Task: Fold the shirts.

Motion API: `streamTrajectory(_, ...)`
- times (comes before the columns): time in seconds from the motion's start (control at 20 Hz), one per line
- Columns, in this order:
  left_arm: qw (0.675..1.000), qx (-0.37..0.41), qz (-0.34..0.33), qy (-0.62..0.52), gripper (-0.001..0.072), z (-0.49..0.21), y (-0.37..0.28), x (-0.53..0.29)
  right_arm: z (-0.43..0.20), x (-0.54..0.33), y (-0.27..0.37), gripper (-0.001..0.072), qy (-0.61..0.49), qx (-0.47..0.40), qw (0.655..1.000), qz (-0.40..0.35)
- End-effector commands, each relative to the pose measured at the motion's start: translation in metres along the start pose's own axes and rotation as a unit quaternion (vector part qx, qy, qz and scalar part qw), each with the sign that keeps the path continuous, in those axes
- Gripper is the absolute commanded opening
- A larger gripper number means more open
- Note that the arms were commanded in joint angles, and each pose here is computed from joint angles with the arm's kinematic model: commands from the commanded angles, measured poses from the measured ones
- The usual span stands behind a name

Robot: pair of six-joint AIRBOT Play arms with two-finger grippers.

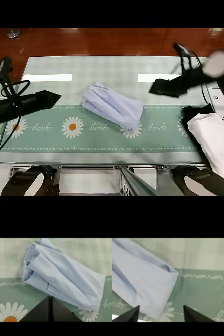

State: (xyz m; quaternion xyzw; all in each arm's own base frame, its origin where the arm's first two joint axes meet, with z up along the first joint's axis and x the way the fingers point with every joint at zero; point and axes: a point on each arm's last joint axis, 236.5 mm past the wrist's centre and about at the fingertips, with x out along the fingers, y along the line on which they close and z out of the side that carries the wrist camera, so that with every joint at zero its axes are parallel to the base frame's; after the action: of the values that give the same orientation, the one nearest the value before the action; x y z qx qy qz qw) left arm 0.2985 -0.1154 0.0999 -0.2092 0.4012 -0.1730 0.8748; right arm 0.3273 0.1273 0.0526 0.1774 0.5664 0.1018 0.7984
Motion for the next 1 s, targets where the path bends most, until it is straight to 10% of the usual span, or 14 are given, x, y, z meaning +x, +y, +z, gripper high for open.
streamTrajectory(0.0, 0.999, -0.029, -0.005, 0.032, 0.0023, -0.028, 0.009, 0.014, -0.069, 0.043, -0.037, 0.0625, -0.085, 0.196, 0.975, 0.062)
streamTrajectory(0.5, 0.998, -0.042, -0.004, 0.048, 0.0023, -0.044, 0.015, 0.020, -0.093, 0.150, 0.006, 0.0609, 0.102, 0.205, 0.968, 0.105)
streamTrajectory(0.75, 0.998, -0.042, -0.003, 0.044, 0.0023, -0.042, 0.015, 0.021, -0.038, 0.144, 0.061, 0.0017, 0.116, 0.097, 0.974, 0.170)
streamTrajectory(0.95, 0.998, -0.042, -0.003, 0.044, 0.0023, -0.042, 0.015, 0.021, 0.071, 0.044, 0.118, 0.0016, 0.026, -0.056, 0.983, 0.172)
